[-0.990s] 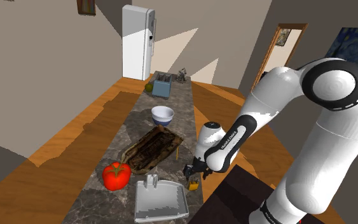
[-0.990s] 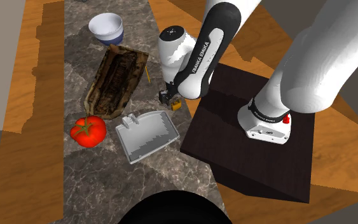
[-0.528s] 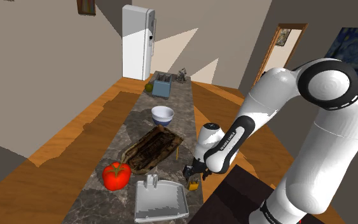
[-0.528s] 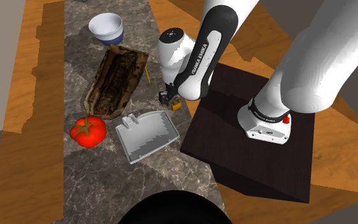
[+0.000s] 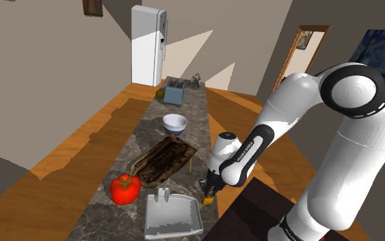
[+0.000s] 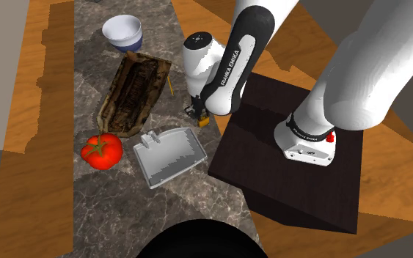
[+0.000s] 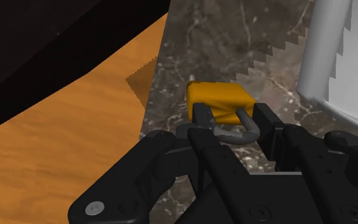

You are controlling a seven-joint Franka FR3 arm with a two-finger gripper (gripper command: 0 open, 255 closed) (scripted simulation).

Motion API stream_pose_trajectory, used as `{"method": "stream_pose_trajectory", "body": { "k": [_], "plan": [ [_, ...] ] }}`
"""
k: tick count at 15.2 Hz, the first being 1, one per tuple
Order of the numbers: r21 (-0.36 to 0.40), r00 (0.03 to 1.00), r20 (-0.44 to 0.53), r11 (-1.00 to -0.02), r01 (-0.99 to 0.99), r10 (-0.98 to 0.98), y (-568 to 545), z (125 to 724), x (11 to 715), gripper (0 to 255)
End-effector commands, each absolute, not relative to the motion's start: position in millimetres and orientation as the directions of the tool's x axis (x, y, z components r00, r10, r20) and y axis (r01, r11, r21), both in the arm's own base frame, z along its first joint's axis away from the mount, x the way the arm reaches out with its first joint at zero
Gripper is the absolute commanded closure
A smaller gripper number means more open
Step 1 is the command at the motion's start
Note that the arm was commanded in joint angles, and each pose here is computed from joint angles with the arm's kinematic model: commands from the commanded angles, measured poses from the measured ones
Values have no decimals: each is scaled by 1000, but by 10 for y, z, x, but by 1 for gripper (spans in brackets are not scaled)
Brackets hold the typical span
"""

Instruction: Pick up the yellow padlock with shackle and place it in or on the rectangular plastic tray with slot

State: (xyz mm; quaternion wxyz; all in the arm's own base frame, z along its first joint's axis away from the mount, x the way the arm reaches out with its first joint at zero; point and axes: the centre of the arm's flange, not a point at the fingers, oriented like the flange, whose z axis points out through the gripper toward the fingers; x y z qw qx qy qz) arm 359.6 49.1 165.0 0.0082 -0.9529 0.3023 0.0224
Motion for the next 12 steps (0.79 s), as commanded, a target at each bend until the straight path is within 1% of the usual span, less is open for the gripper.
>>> {"method": "stream_pose_trajectory", "body": {
  "k": [1, 3, 12],
  "plan": [
    [-2, 817, -48, -818, -575, -575, 496, 1646, 3595, 255],
    [-2, 817, -48, -818, -575, -575, 497, 1646, 3593, 255],
    [-2, 817, -48, -818, -575, -575, 497, 2121, 3593, 255]
  ]
}}
